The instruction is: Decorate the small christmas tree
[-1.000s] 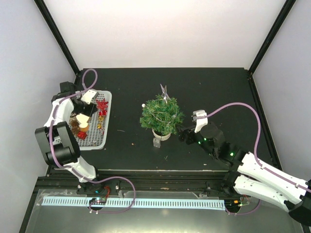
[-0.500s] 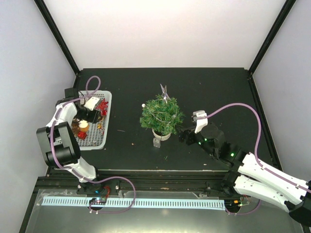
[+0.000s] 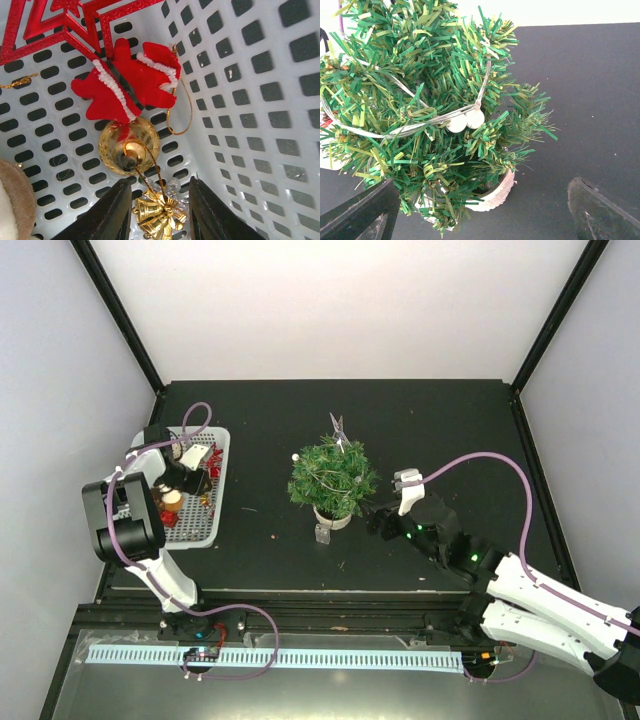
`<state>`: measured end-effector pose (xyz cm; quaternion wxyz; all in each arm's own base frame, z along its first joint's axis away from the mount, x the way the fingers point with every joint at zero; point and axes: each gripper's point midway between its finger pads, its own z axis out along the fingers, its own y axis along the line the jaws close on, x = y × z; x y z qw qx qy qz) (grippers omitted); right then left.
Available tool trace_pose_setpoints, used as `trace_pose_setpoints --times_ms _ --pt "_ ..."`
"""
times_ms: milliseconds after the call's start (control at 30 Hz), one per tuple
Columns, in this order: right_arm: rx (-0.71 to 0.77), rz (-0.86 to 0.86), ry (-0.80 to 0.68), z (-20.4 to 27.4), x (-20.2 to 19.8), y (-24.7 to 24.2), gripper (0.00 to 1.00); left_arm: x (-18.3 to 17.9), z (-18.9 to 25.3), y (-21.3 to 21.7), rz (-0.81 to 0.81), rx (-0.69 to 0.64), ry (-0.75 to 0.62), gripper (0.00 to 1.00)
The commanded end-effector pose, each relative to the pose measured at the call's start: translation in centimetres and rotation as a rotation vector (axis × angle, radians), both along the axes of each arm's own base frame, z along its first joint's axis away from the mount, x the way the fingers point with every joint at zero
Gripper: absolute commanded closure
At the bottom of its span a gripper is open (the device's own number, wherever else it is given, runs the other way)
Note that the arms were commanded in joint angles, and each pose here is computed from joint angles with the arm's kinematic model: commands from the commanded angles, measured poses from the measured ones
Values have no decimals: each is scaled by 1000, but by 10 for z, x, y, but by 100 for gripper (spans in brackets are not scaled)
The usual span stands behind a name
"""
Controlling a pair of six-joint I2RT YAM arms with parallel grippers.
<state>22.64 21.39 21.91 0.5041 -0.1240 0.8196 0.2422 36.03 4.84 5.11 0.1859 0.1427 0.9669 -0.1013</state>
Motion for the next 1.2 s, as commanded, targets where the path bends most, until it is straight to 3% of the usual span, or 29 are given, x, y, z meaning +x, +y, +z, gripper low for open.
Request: trace_pose_setpoints --times_ms 0,100,233,767,1167 --pt "24 0 -16 3 2 2 8 11 -1 5 15 20 -19 68" --pt "25 3 -13 3 2 3 8 12 -2 4 14 16 -16 77" --pt "28 6 -9 2 1 3 8 14 3 5 15 18 -26 98" --pt "50 30 0 4 -5 3 8 12 109 -3 -26 35 -214 98" --pt "78 219 -49 20 -34 20 12 -37 192 -45 -174 -56 -317 98"
